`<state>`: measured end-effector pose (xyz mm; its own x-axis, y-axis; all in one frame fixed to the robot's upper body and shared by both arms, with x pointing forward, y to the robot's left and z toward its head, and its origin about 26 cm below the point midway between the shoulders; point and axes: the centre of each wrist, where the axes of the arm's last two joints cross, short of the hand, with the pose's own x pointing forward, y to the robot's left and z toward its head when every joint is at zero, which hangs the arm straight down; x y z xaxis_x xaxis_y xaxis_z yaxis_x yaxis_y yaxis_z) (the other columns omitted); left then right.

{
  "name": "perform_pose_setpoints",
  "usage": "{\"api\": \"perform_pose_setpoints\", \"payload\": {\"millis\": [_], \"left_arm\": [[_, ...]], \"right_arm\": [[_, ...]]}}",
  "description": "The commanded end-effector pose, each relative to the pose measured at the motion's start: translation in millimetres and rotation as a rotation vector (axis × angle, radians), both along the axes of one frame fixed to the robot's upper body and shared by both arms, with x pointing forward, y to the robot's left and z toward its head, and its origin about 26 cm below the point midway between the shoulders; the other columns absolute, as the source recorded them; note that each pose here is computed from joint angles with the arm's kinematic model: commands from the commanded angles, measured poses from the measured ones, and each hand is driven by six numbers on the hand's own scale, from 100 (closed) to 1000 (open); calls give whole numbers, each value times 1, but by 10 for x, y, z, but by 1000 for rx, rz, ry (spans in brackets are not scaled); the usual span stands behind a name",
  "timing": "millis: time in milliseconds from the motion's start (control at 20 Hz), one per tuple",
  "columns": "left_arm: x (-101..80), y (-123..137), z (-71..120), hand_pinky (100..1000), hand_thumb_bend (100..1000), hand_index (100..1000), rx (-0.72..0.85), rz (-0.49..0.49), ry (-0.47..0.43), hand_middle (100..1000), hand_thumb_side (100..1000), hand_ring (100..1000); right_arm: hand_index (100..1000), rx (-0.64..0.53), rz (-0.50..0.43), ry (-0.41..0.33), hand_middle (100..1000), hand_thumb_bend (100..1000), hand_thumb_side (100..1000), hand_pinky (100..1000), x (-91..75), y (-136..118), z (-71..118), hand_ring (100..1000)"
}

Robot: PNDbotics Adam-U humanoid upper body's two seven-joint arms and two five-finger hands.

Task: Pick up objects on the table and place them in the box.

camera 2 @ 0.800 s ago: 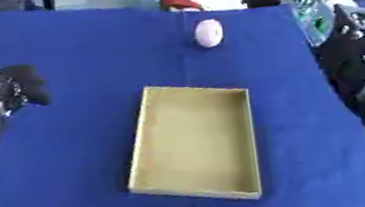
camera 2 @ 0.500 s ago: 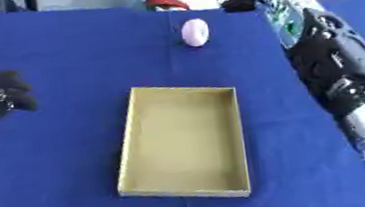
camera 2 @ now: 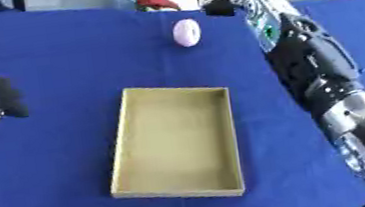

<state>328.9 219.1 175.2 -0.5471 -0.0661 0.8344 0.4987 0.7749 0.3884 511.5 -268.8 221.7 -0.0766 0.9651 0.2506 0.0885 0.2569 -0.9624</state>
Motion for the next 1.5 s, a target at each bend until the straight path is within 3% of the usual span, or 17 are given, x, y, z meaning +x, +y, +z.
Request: {"api": "perform_pose_setpoints", "payload": {"millis": [50, 400, 800, 1350, 1400, 1500], "left_arm": [[-2, -30, 69, 692, 100, 815, 15, -18, -26, 654, 806, 641], [0, -40, 75, 693, 100, 816, 21, -25, -29, 653, 809, 641], [7, -51, 75, 694, 100, 816, 33, -29, -31, 654, 814, 641], [9, -55, 78, 695, 100, 817, 42, -30, -34, 655, 817, 642], [9, -55, 77, 695, 100, 818, 43, -29, -33, 655, 817, 642], [10, -58, 74, 695, 100, 818, 45, -29, -32, 656, 820, 643]], "right_arm": [[890, -19, -3, -26, 806, 100, 784, 685, 11, -5, 143, 779], [901, -61, 19, 8, 820, 100, 820, 704, 23, 65, 49, 786], [939, -226, 26, 52, 869, 103, 820, 759, 18, 101, 46, 806], [934, -369, 5, 169, 920, 245, 888, 813, 21, 71, -34, 826], [929, -382, 6, 186, 921, 244, 884, 815, 21, 71, -36, 826], [901, -403, 4, 212, 923, 215, 790, 820, 20, 71, -35, 826]]}}
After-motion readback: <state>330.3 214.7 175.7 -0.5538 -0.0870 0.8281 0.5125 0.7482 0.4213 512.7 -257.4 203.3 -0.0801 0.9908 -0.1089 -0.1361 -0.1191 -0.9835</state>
